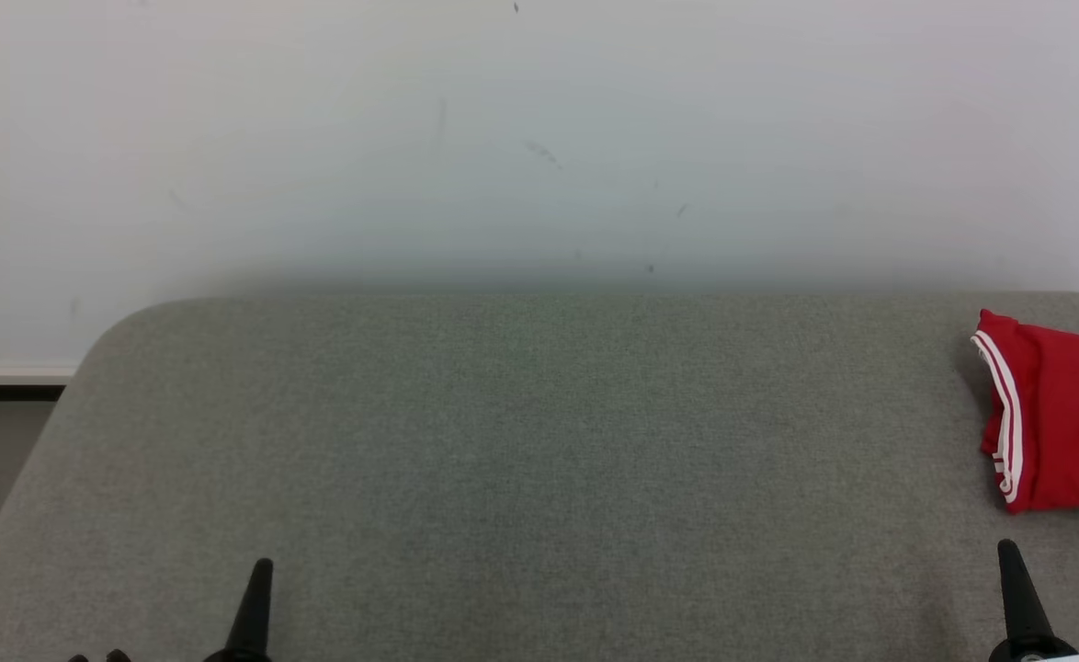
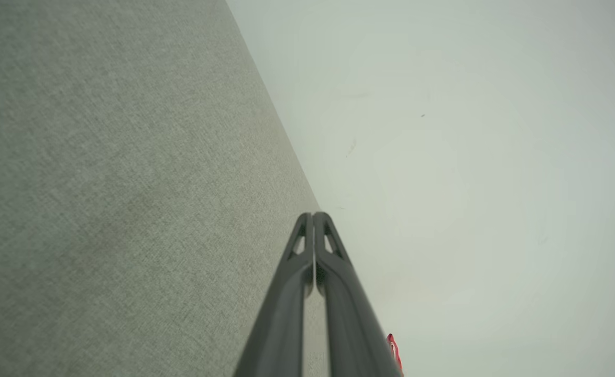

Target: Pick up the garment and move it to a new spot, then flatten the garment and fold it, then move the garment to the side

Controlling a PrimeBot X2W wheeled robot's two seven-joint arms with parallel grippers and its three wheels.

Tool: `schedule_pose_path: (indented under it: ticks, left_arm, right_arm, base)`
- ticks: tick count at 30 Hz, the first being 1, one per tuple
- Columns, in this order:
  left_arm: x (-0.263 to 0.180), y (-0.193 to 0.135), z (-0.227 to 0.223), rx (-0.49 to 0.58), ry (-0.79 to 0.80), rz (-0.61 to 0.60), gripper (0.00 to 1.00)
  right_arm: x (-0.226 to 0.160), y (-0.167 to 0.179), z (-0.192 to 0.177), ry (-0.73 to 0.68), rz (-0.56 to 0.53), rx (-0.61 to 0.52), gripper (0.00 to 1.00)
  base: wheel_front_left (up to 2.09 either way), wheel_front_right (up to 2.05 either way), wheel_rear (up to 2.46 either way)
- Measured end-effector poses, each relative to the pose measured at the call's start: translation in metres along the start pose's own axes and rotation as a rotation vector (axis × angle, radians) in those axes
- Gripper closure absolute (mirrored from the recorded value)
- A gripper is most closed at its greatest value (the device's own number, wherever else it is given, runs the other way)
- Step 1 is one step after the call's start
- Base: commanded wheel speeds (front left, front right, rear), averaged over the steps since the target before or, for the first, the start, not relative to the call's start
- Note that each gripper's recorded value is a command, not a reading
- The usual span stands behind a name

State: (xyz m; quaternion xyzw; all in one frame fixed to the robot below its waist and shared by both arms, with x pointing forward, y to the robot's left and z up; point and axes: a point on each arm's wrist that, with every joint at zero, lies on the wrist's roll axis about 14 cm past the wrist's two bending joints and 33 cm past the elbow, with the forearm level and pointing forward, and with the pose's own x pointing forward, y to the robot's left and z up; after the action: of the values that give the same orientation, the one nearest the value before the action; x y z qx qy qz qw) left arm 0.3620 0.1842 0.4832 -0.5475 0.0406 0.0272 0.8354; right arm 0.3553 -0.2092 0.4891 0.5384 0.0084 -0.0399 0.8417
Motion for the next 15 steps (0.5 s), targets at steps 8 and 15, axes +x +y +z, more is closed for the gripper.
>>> schedule_pose_path:
  ticks: [8,15]
  left_arm:
    - [0.0045,-0.0032,0.0034,-0.073,0.0,-0.013,1.0]
    - [0.008,-0.0051,0.0063,-0.135,-0.003,-0.022,1.0]
  right_arm:
    - [0.0049,0.0028,-0.0004,0.006,0.007,0.078,1.0]
    - [0.01,0.0068,-0.0005,0.012,0.018,0.141,1.0]
  base:
    - [0.0,0.0,0.0]
    - [0.0,0.0,0.0]
